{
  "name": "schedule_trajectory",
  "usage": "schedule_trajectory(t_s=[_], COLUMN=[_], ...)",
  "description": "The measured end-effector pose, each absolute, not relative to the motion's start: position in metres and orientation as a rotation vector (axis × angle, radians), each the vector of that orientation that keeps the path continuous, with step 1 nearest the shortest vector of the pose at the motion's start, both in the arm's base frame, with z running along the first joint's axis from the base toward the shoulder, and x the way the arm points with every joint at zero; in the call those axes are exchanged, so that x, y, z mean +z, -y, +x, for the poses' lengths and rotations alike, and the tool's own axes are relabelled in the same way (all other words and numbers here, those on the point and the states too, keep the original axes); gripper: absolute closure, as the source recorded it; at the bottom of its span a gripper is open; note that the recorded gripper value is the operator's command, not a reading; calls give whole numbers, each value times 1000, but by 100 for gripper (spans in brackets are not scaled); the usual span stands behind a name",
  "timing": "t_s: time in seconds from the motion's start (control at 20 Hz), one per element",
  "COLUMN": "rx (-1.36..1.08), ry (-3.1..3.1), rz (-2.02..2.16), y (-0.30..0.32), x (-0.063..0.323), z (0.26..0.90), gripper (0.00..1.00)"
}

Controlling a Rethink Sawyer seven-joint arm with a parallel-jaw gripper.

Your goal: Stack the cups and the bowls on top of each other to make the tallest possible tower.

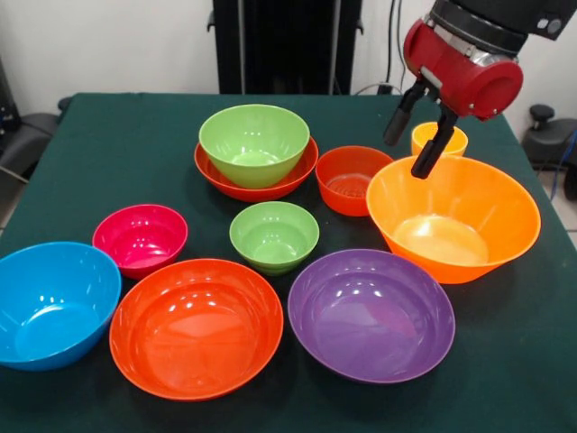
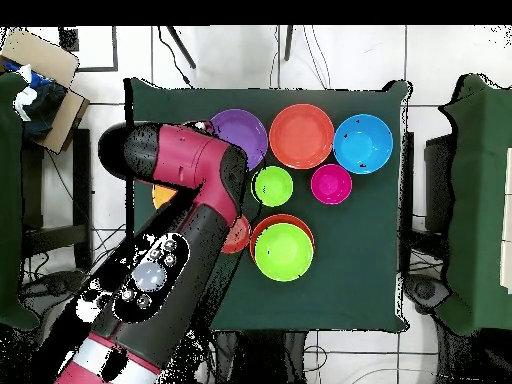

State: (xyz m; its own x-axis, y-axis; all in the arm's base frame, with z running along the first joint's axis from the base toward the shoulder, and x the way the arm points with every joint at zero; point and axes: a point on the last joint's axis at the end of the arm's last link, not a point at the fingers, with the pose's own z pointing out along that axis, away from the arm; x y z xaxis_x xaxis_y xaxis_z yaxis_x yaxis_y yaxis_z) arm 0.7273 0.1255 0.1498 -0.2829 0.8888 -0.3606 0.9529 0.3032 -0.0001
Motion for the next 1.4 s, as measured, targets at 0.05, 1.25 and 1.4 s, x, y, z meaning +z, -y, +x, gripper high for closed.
schedule_trajectory(t_s=[0.05,1.25,1.4], rx=[-320,-388,-375], ry=[-2285,-2287,-2274], rz=[1667,1564,1551], y=[-126,-129,-128], x=[146,85,86], z=[726,717,719], gripper=[0,0,0])
